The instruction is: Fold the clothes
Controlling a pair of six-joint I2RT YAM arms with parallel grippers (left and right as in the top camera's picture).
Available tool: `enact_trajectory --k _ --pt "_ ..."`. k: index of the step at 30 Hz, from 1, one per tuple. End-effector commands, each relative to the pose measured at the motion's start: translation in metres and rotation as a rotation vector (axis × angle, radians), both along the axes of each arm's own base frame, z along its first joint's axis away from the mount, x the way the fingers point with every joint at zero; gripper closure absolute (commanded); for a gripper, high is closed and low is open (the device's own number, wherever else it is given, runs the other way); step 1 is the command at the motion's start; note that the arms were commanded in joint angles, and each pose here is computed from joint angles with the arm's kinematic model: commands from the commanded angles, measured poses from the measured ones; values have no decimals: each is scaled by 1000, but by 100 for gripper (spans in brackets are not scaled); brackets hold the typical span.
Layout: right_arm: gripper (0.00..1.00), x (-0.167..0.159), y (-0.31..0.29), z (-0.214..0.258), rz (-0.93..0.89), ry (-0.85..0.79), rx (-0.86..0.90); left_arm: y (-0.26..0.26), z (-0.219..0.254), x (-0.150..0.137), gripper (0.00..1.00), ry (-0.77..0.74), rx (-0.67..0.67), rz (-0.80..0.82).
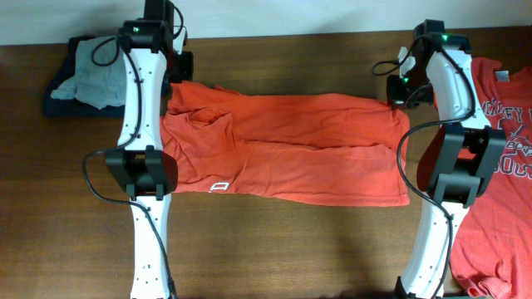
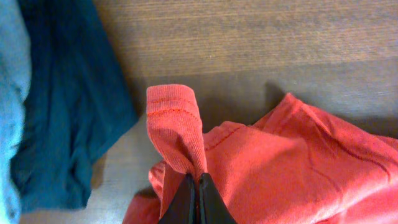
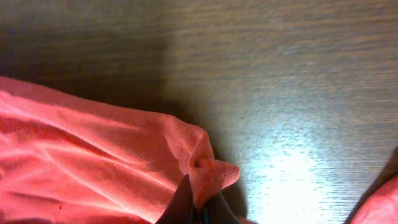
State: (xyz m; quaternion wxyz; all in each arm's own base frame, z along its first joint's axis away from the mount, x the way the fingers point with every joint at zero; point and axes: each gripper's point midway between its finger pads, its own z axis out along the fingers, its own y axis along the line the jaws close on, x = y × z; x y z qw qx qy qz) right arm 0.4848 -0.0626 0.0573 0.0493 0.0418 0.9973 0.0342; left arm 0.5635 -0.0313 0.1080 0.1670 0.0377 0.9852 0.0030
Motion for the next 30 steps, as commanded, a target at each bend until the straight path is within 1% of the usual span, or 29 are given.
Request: enact_trajectory --k 1,8,16,22,24,26,30 --pt "96 2 9 15 42 -29 30 4 22 -6 99 -27 14 -9" --pt "96 -7 11 29 41 -20 38 7 33 -31 99 34 22 -13" --pt "96 -24 14 68 17 -33 38 6 39 -31 99 23 17 -9" --pt "96 -39 17 75 11 9 46 9 70 -40 99 -10 7 18" --pt "96 -42 17 75 10 21 49 14 82 -48 99 -8 -1 47" --pt "96 -46 18 75 6 37 52 16 82 -54 99 15 -11 54" --pt "96 -55 19 75 5 75 58 13 61 -73 99 136 -53 52"
